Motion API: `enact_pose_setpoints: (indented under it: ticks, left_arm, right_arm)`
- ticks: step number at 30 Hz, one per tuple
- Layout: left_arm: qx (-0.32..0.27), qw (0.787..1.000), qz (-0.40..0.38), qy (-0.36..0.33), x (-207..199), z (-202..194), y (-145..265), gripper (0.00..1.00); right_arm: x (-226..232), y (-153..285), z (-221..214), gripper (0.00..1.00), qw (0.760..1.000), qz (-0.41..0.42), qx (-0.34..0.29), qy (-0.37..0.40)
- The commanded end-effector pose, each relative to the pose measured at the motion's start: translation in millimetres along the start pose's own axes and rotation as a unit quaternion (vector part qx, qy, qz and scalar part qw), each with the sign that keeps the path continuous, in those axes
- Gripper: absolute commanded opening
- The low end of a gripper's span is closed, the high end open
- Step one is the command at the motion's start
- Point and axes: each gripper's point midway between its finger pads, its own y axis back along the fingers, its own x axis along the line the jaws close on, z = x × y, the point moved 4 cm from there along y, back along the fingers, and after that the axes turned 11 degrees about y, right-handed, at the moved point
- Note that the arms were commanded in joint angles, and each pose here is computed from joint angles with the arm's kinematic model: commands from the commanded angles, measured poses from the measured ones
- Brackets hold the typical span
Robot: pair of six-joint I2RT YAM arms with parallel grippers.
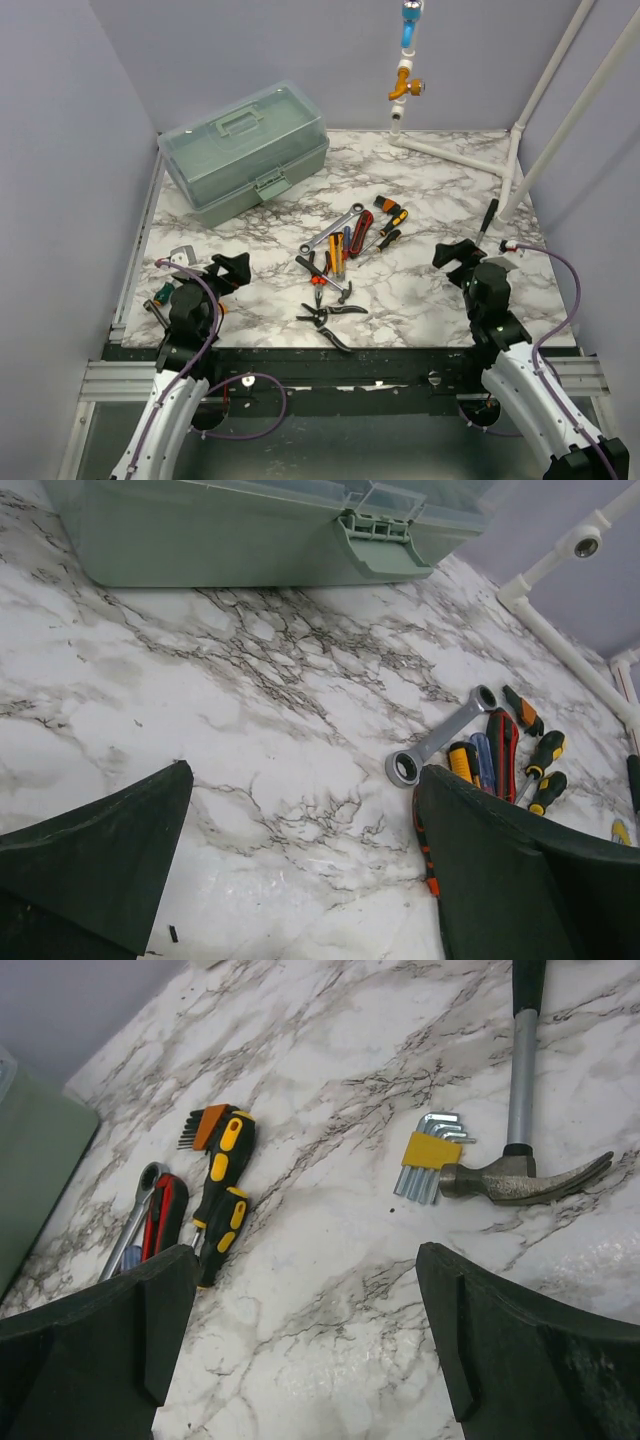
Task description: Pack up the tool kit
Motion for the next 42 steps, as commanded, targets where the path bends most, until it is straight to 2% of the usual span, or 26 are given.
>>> enact_pose_setpoints:
  ticks: [1, 5, 7, 10, 13, 18, 22, 25, 29, 34, 39, 42]
  left_arm:
    - [-0.001, 1.0, -0.012, -0.004, -11, 9, -1, 0.99]
    - [0.029, 0.998, -0.053, -0.03, -21, 1, -2, 0.98]
    - [0.041, 0.996, -0.066, -0.037, -24, -2, -3, 0.98]
    - [0.054, 0.996, -0.067, -0.036, -24, -6, -4, 0.99]
    - [0.057, 0.994, -0.079, -0.039, -25, -10, -4, 0.99]
    - [0.056, 0.99, -0.124, -0.046, -31, -14, 0, 0.99]
    - [0.056, 0.989, -0.131, -0.048, -32, -15, 1, 0.99]
    - [0.051, 0.989, -0.132, -0.046, -32, -15, 0, 0.98]
    - [0.049, 0.989, -0.135, -0.046, -32, -14, 1, 0.99]
    - [0.041, 0.987, -0.147, -0.049, -34, -13, 3, 0.98]
    - [0.036, 0.987, -0.149, -0.049, -33, -13, 5, 0.99]
    - [0.034, 0.987, -0.147, -0.048, -33, -13, 4, 0.99]
  right_arm:
    - [3, -1, 8, 1.0, 1.0, -0.002, -0.01, -0.011]
    - [10, -2, 6, 1.0, 1.0, 0.02, -0.001, -0.004]
    - [25, -5, 3, 1.0, 0.998, 0.063, 0.017, -0.007]
    - [57, -14, -2, 0.99, 0.988, 0.123, 0.086, -0.016]
    - [88, -23, -6, 0.97, 0.975, 0.178, 0.13, -0.041]
    - [146, -32, -12, 0.97, 0.955, 0.246, 0.142, -0.087]
    - [203, -46, -33, 0.91, 0.942, 0.282, 0.16, -0.09]
    - [247, -57, -53, 0.92, 0.928, 0.313, 0.178, -0.096]
    - [295, -73, -74, 0.92, 0.917, 0.329, 0.194, -0.117]
    - [342, -99, -97, 0.92, 0.917, 0.318, 0.189, -0.147]
    - [376, -121, -120, 0.86, 0.906, 0.323, 0.201, -0.188]
    - [392, -128, -132, 0.84, 0.904, 0.328, 0.198, -0.188]
